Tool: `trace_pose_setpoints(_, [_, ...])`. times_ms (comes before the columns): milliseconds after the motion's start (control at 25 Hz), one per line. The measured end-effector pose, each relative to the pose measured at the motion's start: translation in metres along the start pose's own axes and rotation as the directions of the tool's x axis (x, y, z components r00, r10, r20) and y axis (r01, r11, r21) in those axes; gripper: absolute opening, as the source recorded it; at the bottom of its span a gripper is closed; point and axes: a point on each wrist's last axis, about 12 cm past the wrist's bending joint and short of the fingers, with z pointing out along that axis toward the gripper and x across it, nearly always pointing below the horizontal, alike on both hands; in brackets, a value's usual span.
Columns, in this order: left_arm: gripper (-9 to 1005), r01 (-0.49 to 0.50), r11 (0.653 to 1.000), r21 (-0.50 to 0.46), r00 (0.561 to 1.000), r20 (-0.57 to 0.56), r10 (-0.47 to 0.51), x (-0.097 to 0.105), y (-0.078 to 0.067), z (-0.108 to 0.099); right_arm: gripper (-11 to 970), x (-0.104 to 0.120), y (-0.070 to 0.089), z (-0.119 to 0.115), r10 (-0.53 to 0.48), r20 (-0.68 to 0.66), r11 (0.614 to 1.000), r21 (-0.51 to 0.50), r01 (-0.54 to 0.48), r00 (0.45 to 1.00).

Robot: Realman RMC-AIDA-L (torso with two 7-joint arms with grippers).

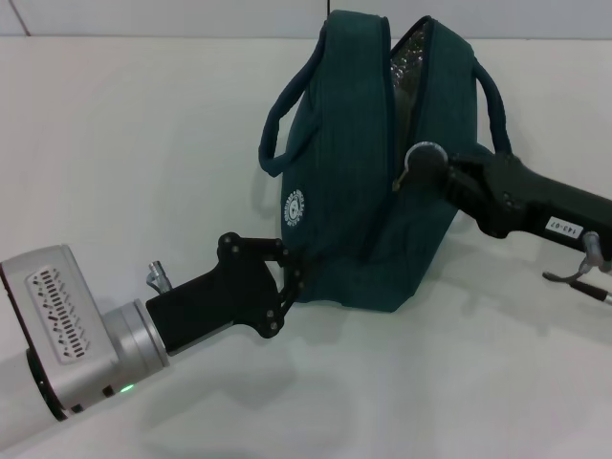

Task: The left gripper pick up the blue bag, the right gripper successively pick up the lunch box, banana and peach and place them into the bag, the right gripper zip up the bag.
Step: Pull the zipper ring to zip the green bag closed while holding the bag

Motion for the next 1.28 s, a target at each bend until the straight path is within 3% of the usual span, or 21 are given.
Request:
trace_pose_setpoints(360, [61, 0.001, 1.000, 0.000, 1.000, -0.001, -0.001, 0.000, -0.001, -0.001, 15, -0.002, 0.008, 0.006, -0.252, 0.146, 0.968, 0.035, 0.250, 0.957])
trace_pose_setpoints(600, [97, 0.009, 1.000, -0.013, 1.000, 0.013, -0.009, -0.001, -0.001, -0.002, 15, -0.002, 0.011, 0.007, -0.306, 0.161, 0.952, 0.026, 0.306, 0.938])
trace_pose_setpoints(840, [140, 0.029, 1.000, 0.004, 0.994, 0.104, -0.029, -0.011, -0.004, -0.004, 15, -0.002, 0.012, 0.006, -0.346, 0.164, 0.938, 0.039, 0.344, 0.924])
trace_pose_setpoints(1160, [197, 0.116, 0.993, 0.025, 0.974, 0.191, -0.118, -0.023, 0.001, 0.000, 16, 0.000, 0.012, 0.006, -0.376, 0.156, 0.926, 0.050, 0.373, 0.913])
trace_pose_setpoints(1280, [301, 0.165, 0.986, 0.036, 0.965, 0.200, -0.169, -0.025, 0.006, 0.004, 16, 0.000, 0.012, 0.005, -0.380, 0.158, 0.925, 0.056, 0.376, 0.911])
